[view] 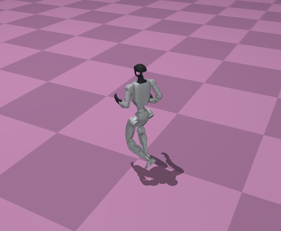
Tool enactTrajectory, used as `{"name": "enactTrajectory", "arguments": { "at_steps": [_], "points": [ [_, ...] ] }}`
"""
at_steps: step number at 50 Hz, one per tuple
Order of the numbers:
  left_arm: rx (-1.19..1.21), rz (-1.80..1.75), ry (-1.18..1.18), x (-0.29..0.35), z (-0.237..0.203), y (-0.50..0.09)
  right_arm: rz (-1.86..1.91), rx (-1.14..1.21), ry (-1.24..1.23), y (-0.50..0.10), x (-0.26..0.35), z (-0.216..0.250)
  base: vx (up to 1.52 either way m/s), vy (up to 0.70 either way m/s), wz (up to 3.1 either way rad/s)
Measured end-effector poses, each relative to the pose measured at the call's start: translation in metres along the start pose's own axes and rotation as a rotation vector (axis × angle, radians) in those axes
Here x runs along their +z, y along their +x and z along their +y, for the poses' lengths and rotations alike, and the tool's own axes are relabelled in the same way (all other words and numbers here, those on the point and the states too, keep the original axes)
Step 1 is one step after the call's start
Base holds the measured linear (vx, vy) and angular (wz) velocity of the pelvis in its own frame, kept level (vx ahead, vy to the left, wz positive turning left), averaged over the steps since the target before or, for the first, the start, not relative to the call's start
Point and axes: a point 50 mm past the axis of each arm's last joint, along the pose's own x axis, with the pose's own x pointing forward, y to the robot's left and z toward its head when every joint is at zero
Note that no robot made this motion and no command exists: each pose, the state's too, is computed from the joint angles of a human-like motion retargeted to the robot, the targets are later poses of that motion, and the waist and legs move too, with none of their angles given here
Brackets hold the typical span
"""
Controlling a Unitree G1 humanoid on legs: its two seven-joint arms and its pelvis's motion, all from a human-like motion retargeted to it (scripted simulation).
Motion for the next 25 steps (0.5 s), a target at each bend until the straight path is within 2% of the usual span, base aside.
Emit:
{"name": "enactTrajectory", "arguments": {
  "at_steps": [6,10,18,25],
  "points": [
    [0.184,0.181,0.022,-0.03,0.031,-0.028,-0.215,0.148,0.009,0.055,0.052,0.064,-0.04,-0.04,0.07],
    [0.213,0.252,-0.009,-0.036,0.048,-0.06,-0.254,0.257,0.071,0.055,0.066,0.09,0.02,0.03,0.0],
    [0.205,0.337,0.021,-0.043,0.057,-0.093,-0.206,0.405,0.122,0.023,0.048,0.097,0.01,0.05,0.3],
    [0.179,0.225,0.164,-0.036,0.048,-0.044,-0.066,0.259,0.061,0.009,0.007,0.076,-0.04,0.05,0.0]
  ]
}}
